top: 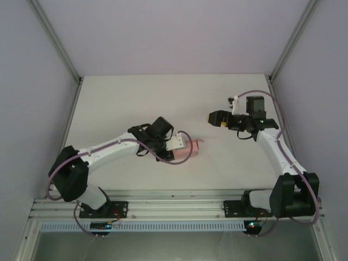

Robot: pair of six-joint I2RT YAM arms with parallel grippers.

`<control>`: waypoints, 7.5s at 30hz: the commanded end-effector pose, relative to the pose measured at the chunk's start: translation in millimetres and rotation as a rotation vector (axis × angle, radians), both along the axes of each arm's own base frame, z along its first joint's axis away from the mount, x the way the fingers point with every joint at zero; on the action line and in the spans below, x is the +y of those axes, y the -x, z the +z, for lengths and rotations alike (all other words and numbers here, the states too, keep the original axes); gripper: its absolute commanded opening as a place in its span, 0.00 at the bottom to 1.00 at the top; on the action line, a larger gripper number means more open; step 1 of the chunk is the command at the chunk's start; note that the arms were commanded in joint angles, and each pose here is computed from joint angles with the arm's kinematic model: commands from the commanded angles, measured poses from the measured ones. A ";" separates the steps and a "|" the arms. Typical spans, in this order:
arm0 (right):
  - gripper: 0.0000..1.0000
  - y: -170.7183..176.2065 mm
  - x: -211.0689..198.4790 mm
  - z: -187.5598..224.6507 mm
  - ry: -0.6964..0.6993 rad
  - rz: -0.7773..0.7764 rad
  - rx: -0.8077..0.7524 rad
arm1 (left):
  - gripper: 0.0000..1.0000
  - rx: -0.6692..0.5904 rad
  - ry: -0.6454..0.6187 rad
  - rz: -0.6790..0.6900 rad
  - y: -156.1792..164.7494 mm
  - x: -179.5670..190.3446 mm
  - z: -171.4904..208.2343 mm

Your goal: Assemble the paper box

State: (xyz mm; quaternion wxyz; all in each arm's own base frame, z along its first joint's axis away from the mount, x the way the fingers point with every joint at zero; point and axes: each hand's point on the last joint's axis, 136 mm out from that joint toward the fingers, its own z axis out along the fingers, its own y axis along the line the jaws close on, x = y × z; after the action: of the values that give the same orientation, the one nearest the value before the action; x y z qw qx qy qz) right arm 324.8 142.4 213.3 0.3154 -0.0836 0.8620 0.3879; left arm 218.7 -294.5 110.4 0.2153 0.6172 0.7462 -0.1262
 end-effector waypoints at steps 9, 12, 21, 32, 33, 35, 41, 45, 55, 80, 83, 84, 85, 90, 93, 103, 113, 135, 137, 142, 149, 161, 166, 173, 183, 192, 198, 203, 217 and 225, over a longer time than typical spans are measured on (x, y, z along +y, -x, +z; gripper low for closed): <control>0.95 45.7 50.8 -15.1 0.217 0.414 -0.300 | 0.37 0.112 -0.015 -0.015 -3.8 4.9 -9.1; 0.92 48.5 57.8 -28.5 0.302 0.450 -0.278 | 0.37 0.129 -0.008 -0.031 -0.5 3.4 -11.6; 0.71 61.2 69.9 -52.8 0.367 0.561 -0.218 | 0.37 0.153 0.009 -0.029 -1.9 2.5 -14.3; 0.09 65.0 69.3 -65.2 0.448 0.579 -0.167 | 0.37 0.151 0.016 -0.020 -4.8 1.7 -13.2; 0.05 65.8 71.1 -63.3 0.444 0.577 -0.165 | 0.37 0.152 0.015 -0.017 -5.5 1.7 -13.5; 0.00 66.4 73.9 -58.0 0.431 0.550 -0.151 | 0.37 0.148 0.016 -0.005 -7.6 1.2 -13.1; 0.00 70.4 83.2 -42.6 0.336 0.366 -0.029 | 0.37 0.120 0.028 0.018 -15.2 -1.6 -10.4; 0.00 74.3 91.4 -39.9 0.221 0.205 0.100 | 0.37 0.106 0.026 0.033 -19.9 -2.7 -10.5; 0.00 86.7 93.9 -60.5 0.260 0.202 -0.029 | 0.37 0.100 0.034 0.041 -25.1 -7.0 -9.5; 0.00 93.6 55.1 -105.3 0.424 0.004 -0.121 | 0.81 0.100 0.061 0.082 -30.5 -17.0 16.8; 0.00 92.8 55.9 -100.9 0.432 -0.007 -0.111 | 1.00 0.072 0.067 0.083 -23.6 -15.7 27.6; 0.00 92.0 56.1 -98.8 0.438 -0.012 -0.111 | 1.00 0.058 0.066 0.087 -21.1 -14.6 31.5; 0.00 91.8 55.8 -97.8 0.441 -0.017 -0.106 | 1.00 0.041 0.060 0.107 -20.6 -10.9 33.9; 0.00 91.6 60.0 -89.5 0.436 -0.008 -0.094 | 1.00 -0.093 0.000 0.344 -31.1 35.8 35.8; 0.00 91.9 60.8 -89.3 0.448 -0.003 -0.078 | 1.00 -0.111 0.036 0.458 -26.0 58.9 38.9; 0.00 90.5 67.2 -85.7 0.445 0.007 -0.064 | 0.71 -0.048 0.212 0.535 -7.2 60.5 59.2; 0.00 91.9 68.4 -85.0 0.442 0.014 -0.057 | 0.66 0.030 0.181 0.489 3.7 48.4 42.9; 0.00 100.5 63.3 -83.6 0.485 -0.086 -0.058 | 0.00 0.228 0.332 0.787 -6.1 19.1 62.3; 0.00 101.9 62.6 -85.7 0.499 -0.101 -0.056 | 0.00 0.265 0.345 0.846 -7.2 18.9 62.8; 0.00 104.0 67.5 -87.7 0.538 -0.106 -0.066 | 0.00 0.395 0.351 0.940 -4.6 15.1 62.9; 0.00 105.9 74.3 -87.2 0.630 -0.100 -0.106 | 0.00 0.596 0.355 0.977 3.4 7.5 60.2; 0.00 112.7 79.8 -95.6 0.641 -0.099 -0.092 | 0.00 0.802 0.346 1.068 1.3 11.1 62.1; 0.00 116.1 80.8 -99.0 0.636 -0.101 -0.084 | 0.00 0.810 0.341 1.126 -3.0 16.8 62.7; 0.00 117.9 80.0 -99.6 0.632 -0.107 -0.079 | 0.00 0.724 0.305 1.160 -10.2 28.6 59.1; 0.00 120.6 77.9 -104.7 0.635 -0.100 -0.069 | 0.00 0.658 0.227 1.168 5.5 45.3 7.4; 0.00 119.1 85.4 -100.7 0.617 -0.039 -0.146 | 0.00 0.542 0.131 1.001 31.5 51.3 -14.8; 0.00 123.0 86.4 -103.6 0.616 -0.004 -0.160 | 0.00 0.488 0.015 0.946 42.8 54.7 -31.1; 0.14 129.7 88.3 -96.7 0.563 0.010 -0.143 | 0.00 0.486 -0.030 0.936 48.8 52.8 -45.1; 0.61 89.9 67.4 -29.8 0.295 -0.157 -0.169 | 0.00 0.431 0.033 0.927 36.2 45.1 -23.4; 0.49 89.4 60.9 -82.7 0.354 -0.182 0.015 | 0.05 0.418 0.061 0.892 32.7 38.6 -12.2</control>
State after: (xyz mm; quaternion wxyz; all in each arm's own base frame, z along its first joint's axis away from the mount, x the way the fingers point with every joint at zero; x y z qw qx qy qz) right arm 240.6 203.2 143.0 0.3495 -0.0739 0.9139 0.1929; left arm 208.2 -271.5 120.2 0.1694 0.1730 0.9482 -0.2055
